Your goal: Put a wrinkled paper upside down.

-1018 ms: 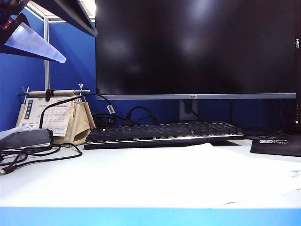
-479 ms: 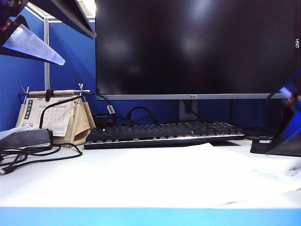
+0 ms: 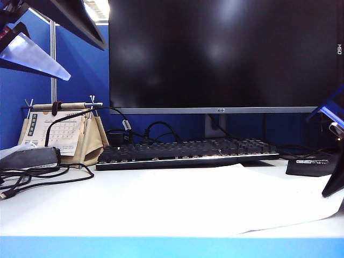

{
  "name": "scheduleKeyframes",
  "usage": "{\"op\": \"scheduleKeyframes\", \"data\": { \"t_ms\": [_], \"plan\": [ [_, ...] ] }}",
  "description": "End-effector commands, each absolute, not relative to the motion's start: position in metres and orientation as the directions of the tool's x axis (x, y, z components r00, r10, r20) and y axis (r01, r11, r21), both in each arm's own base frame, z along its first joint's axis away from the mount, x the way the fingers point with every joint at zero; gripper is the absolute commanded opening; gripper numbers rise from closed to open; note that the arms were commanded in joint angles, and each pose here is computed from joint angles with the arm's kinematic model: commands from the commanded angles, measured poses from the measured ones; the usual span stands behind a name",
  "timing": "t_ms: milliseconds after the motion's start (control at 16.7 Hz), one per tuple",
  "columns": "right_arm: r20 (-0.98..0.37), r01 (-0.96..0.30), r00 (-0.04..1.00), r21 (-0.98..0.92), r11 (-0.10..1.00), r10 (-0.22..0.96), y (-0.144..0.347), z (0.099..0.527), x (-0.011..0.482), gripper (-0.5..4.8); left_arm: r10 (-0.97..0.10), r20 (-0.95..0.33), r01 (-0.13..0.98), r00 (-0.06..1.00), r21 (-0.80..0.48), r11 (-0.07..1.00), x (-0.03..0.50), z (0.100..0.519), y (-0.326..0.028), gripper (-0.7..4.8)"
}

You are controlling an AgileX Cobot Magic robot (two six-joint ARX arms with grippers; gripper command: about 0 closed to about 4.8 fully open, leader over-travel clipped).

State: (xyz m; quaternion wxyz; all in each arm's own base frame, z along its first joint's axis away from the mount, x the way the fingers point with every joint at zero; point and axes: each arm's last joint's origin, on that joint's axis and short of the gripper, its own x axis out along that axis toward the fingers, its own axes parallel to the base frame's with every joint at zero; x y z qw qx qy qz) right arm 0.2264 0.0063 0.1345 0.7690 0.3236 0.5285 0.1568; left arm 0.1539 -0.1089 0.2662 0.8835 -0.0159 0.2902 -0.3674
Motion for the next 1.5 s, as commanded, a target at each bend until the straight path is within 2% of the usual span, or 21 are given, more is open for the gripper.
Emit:
{"op": "scheduleKeyframes", "data": {
  "t_ms": [60,180,419,599,719,839,1018,1198,1498],
  "plan": [
    [-0.715,0.05,0.483,0.599,0.8,0.505,0.005,0.164,0.221,-0.06,-0.669,-0.478,0.637,0.57,-0.258,0.727,0.155,0.271,-0.109,4.65],
    [-0.701,-0.006,0.567,0.522,0.853,0.433,0.003,0.197,0.214,-0.06,-0.669,-0.479,0.637,0.569,-0.258,0.727,0.154,0.271,-0.109,4.65],
    [-0.607,-0.117,0.733,0.334,0.935,0.308,0.001,0.299,0.187,-0.06,-0.669,-0.478,0.637,0.57,-0.258,0.727,0.154,0.271,-0.109,4.65],
    [-0.505,-0.187,0.81,0.26,0.947,0.299,0.003,0.364,0.172,-0.06,-0.669,-0.478,0.637,0.569,-0.258,0.726,0.154,0.271,-0.109,4.65],
    [-0.448,-0.256,0.826,0.243,0.936,0.343,0.013,0.386,0.167,-0.06,-0.669,-0.478,0.637,0.57,-0.258,0.727,0.154,0.271,-0.109,4.65],
    [-0.448,-0.319,0.804,0.23,0.919,0.391,0.026,0.388,0.166,-0.06,-0.669,-0.478,0.637,0.57,-0.258,0.727,0.154,0.271,-0.109,4.65],
    [-0.582,-0.353,0.739,0.094,0.931,0.339,0.055,0.371,0.17,-0.06,-0.669,-0.478,0.637,0.569,-0.258,0.727,0.154,0.271,-0.109,4.65],
    [-0.697,-0.45,0.64,0.0,0.893,0.322,0.095,0.33,0.179,-0.06,-0.665,-0.49,0.634,0.564,-0.26,0.728,0.154,0.27,-0.109,4.65],
    [-0.83,-0.584,0.465,-0.026,0.812,0.308,0.15,0.258,0.191,-0.06,-0.661,-0.504,0.631,0.556,-0.262,0.731,0.153,0.268,-0.108,4.65]
  ]
}}
